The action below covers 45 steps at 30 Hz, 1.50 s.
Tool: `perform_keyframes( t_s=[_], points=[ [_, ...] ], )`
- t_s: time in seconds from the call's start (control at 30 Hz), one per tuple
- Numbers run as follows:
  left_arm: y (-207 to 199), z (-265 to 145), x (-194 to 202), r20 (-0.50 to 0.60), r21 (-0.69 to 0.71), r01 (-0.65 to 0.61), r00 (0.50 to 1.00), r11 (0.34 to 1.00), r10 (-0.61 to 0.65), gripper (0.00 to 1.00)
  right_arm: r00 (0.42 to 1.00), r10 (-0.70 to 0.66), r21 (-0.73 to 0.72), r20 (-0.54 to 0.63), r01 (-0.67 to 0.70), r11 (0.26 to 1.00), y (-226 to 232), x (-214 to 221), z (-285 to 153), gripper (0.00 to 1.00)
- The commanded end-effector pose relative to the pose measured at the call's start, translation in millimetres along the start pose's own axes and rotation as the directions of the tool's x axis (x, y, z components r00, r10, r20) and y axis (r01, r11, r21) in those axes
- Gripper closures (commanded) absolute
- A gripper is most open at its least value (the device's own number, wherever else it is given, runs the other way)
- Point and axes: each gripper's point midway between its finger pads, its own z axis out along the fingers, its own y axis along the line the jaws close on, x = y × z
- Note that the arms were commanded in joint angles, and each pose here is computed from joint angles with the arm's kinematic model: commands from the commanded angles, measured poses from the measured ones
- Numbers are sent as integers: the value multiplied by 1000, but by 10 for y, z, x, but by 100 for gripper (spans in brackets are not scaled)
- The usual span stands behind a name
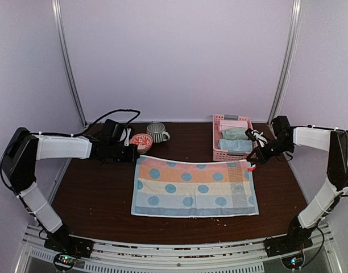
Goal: Roll the towels
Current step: Pick up the towel from the center of the board, then fold the towel at the center of the board.
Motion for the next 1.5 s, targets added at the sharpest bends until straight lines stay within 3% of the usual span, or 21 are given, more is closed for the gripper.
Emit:
perform_keyframes(
  t_s=[0.0,0.23,0.5,0.67,1.17,1.47],
  points=[
    [-143,-149,-99,73,73,-28,997,997,23,100,997,-39,-11,71,40,999,84,-208,-204,100],
    [-176,-424,44,70,108,-45,997,993,38,100,990,-121,-64,72,126,990,249,-122,-314,100],
    [-157,-699,524,24,180,-38,999,983,34,100,977,-213,-188,13,211,959,540,234,-367,100],
    [-200,-684,777,-33,244,-21,999,970,30,100,962,-273,-264,-13,261,929,708,399,-422,100],
    [-61,-538,1007,-143,186,-40,987,982,68,100,899,-408,-387,-157,324,863,944,1018,-523,100],
    [-167,-615,1162,-187,264,-29,979,964,81,100,875,-437,-393,-211,333,857,945,1275,-481,100]
  ],
)
